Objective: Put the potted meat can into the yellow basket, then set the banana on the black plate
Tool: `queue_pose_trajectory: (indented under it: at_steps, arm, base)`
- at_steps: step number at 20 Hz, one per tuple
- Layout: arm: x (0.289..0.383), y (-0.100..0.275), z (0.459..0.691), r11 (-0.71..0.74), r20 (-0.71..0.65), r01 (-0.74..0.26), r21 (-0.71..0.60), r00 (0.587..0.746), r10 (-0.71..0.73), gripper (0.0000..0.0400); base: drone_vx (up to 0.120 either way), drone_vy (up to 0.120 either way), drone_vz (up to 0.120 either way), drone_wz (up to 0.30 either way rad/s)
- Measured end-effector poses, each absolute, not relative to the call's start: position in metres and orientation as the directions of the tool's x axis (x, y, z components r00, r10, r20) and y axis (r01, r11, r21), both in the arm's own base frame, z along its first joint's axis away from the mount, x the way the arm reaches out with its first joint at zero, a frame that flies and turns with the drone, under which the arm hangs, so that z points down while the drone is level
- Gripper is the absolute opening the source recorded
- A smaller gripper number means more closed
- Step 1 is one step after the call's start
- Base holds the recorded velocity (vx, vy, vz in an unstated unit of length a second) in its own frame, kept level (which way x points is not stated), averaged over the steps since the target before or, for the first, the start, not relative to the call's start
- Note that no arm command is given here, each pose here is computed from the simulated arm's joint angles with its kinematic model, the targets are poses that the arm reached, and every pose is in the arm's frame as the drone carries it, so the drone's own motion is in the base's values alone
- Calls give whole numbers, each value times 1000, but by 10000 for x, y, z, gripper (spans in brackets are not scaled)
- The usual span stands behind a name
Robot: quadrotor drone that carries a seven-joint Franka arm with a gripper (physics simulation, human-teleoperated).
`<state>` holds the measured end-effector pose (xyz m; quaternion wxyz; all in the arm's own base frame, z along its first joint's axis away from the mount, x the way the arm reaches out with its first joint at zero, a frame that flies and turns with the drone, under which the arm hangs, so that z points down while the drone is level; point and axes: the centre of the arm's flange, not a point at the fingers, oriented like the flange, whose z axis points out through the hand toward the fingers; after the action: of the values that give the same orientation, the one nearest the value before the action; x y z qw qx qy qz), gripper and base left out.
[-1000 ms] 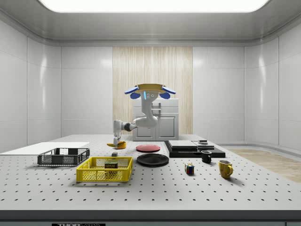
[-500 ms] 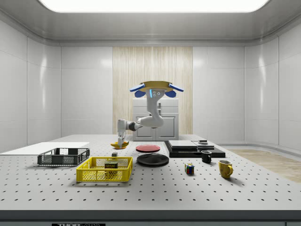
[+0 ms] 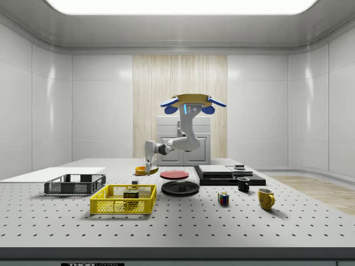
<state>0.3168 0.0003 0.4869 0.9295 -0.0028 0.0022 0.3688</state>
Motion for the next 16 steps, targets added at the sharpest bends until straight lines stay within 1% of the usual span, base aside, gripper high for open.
queue_pose_trajectory:
  at_steps: [3,11,13,16]
  arm:
    - [3168,3,4869,728,-6,-686,-4,728,685,201]
    - [3168,3,4869,728,-6,-685,-4,728,685,201]
    - [3168,3,4869,728,-6,-685,-4,728,685,201]
    - [3168,3,4869,728,-6,-685,-4,728,685,201]
  base:
    - [-120,27,0,0]
    - [-120,0,0,0]
    - [-120,-120,0,0]
    - [-120,0,0,0]
